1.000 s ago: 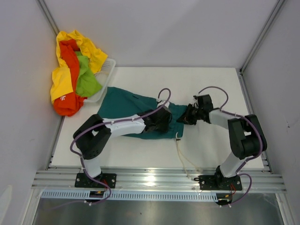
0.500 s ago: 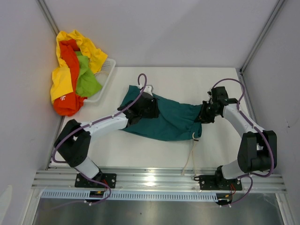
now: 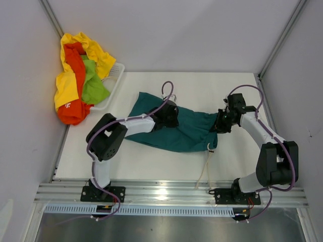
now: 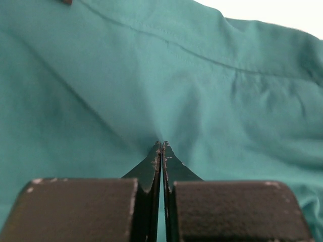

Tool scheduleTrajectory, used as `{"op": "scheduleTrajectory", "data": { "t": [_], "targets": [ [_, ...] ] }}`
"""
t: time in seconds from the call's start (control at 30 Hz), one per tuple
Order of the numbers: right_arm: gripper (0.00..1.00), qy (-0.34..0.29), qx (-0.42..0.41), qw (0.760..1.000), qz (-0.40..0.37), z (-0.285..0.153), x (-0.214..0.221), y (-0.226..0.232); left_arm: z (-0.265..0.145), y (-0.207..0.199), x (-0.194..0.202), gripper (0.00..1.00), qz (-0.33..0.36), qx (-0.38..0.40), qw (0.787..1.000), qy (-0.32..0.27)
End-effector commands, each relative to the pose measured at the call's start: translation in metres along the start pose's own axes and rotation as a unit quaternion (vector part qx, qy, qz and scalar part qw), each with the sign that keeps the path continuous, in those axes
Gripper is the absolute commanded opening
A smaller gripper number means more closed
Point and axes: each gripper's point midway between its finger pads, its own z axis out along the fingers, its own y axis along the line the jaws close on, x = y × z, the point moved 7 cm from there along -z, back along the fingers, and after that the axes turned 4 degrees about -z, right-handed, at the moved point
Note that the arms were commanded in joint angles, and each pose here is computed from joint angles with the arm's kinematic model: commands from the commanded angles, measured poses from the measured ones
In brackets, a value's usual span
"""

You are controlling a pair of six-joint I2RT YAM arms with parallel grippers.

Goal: Fold and stack the shorts

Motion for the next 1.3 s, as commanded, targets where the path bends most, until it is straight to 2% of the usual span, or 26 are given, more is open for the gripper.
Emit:
{"op": "scheduleTrajectory", "data": {
  "t": [0.0,0.07,0.13,0.33,0.47,0.73,0.83,0.87,0.9,0.97,1.0,1.17,1.2,1.27],
  "targets": [
    [0.00,-0.020,-0.007,1.000,-0.008,-0.011,0.000,0.005,0.011,-0.020,-0.022,0.00,-0.017,0.026,0.999,-0.034],
    [0.00,-0.023,-0.010,1.000,-0.008,-0.014,0.001,0.006,0.018,-0.020,-0.027,0.00,-0.022,0.015,0.999,-0.035],
    [0.00,-0.025,-0.016,1.000,-0.012,-0.018,0.002,0.010,0.034,-0.009,-0.018,0.00,-0.030,-0.009,0.999,-0.013],
    [0.00,-0.038,-0.040,0.998,-0.014,-0.045,0.002,0.029,0.056,-0.008,-0.012,0.00,-0.049,0.007,0.999,-0.005],
    [0.00,-0.029,-0.050,0.998,-0.010,-0.049,-0.002,0.053,0.055,-0.017,-0.012,0.00,-0.055,0.019,0.998,-0.017],
    [0.00,-0.057,-0.077,0.995,0.002,-0.071,-0.019,0.078,0.046,-0.039,-0.018,0.00,-0.059,0.037,0.997,-0.030],
    [0.00,-0.051,-0.056,0.997,-0.004,-0.072,-0.020,0.074,0.018,-0.044,-0.044,0.02,-0.043,0.030,0.997,-0.048],
    [0.00,-0.046,-0.052,0.998,-0.002,-0.070,-0.019,0.073,0.018,-0.041,-0.041,0.04,-0.039,0.024,0.998,-0.044],
    [0.00,-0.042,-0.047,0.998,-0.007,-0.069,-0.020,0.071,0.000,-0.042,-0.058,0.08,-0.045,0.032,0.997,-0.061],
    [0.00,-0.028,-0.038,0.999,-0.005,-0.064,-0.019,0.066,-0.018,-0.031,-0.064,0.16,-0.045,0.032,0.997,-0.058],
    [0.00,-0.025,-0.037,0.999,-0.008,-0.062,-0.019,0.065,-0.038,-0.025,-0.084,0.21,-0.053,0.035,0.995,-0.077],
    [0.00,-0.018,-0.034,0.999,-0.020,-0.060,-0.023,0.064,-0.092,0.027,-0.101,0.34,-0.057,-0.015,0.992,-0.110],
    [0.00,-0.023,-0.032,0.999,-0.028,-0.062,-0.028,0.066,-0.094,0.055,-0.088,0.38,-0.066,-0.049,0.991,-0.101],
    [0.00,0.002,-0.015,0.999,-0.046,-0.057,-0.030,0.063,-0.118,0.070,-0.094,0.39,-0.079,-0.055,0.987,-0.126]
  ]
}}
